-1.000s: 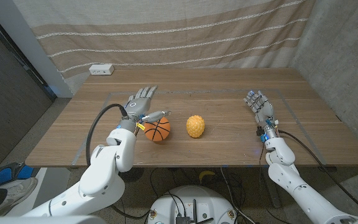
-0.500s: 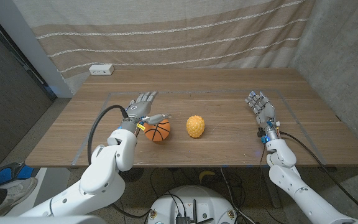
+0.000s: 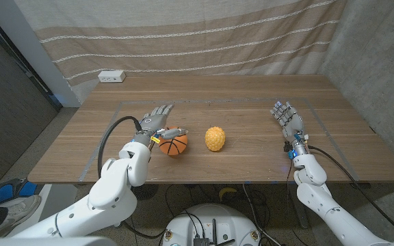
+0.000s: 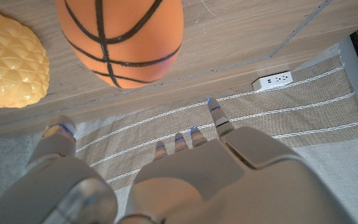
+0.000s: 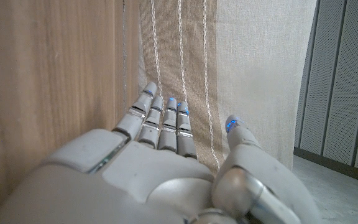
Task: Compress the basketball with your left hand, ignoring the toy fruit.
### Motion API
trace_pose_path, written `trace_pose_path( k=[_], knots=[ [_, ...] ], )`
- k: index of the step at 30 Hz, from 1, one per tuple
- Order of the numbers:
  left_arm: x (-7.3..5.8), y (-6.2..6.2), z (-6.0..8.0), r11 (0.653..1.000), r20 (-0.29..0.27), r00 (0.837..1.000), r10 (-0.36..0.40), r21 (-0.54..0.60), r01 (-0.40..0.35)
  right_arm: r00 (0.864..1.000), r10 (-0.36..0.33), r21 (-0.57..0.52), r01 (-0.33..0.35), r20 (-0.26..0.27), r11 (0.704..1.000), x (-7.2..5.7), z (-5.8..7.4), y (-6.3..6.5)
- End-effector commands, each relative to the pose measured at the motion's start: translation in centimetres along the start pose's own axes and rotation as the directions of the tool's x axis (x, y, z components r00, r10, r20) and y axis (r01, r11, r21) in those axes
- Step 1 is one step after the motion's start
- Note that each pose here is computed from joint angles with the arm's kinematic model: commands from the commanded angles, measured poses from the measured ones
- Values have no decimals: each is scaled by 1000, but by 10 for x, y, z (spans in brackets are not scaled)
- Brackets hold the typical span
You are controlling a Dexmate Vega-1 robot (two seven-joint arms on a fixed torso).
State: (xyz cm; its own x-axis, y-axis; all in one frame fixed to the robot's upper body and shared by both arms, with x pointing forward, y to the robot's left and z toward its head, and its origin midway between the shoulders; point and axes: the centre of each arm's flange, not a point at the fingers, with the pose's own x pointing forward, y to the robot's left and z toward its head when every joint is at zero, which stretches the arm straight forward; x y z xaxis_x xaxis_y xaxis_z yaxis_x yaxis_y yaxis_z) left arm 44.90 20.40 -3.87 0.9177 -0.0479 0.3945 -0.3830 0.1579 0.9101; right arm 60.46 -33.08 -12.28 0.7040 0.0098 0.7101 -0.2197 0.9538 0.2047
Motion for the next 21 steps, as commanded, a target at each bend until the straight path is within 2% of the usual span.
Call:
trace_pose_path(
  k=[1,16,21],
  knots=[
    [4,-6,-1,999,-9,999,-39,23,39,1000,-5,-5,5,2,1000,-2,0,0],
    [8,-17,-4,996,-26,997,-79,30,79,1000,-5,-8,5,15,1000,-3,1,-1],
    [12,-20,-6,994,-26,994,-110,20,110,1000,-7,-12,7,17,1000,-3,2,-1]
  ],
)
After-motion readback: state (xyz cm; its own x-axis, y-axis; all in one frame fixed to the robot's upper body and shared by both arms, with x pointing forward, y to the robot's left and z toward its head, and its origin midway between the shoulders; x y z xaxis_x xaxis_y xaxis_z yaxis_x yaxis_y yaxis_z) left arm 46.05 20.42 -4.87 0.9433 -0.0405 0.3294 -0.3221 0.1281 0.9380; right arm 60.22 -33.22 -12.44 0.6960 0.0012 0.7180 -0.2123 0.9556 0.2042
